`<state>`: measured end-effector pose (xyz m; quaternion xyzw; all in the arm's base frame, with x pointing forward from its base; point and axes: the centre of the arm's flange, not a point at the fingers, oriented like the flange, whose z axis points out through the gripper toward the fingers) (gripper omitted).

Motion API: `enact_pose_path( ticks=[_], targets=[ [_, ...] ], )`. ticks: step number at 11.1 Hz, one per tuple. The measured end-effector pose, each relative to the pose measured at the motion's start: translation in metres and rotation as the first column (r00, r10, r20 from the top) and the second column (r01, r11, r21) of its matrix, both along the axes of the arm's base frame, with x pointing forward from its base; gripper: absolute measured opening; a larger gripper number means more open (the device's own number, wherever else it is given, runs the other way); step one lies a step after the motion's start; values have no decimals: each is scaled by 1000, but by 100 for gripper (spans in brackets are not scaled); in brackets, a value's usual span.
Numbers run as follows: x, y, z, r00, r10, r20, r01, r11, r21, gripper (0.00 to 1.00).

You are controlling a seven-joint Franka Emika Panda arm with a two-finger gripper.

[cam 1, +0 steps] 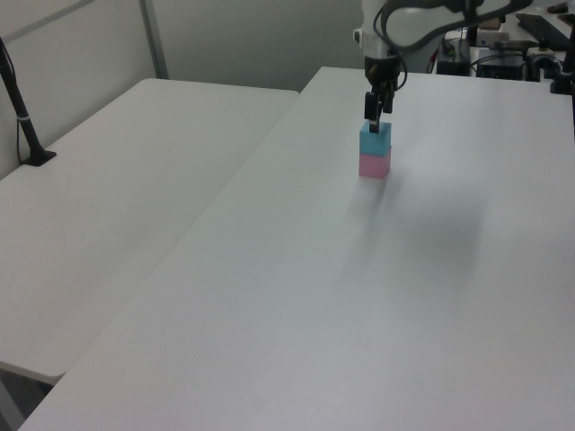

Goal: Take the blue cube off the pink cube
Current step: 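Lower the open gripper onto the blue cube and close on it, then lift the blue cube off the pink cube and set it beside it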

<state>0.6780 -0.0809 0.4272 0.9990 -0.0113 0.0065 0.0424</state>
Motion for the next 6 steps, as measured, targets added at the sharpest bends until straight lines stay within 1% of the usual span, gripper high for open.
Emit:
enact_pose_path(
  ticks=[3, 4, 6],
  targets=[
    [8, -18, -29, 1000, -10, 7, 10, 1000, -24, 100],
    [9, -18, -34, 1000, -5, 3, 5, 999, -31, 95],
    [11, -13, -41, 1000, 3, -7, -3, 999, -32, 60]
  ],
)
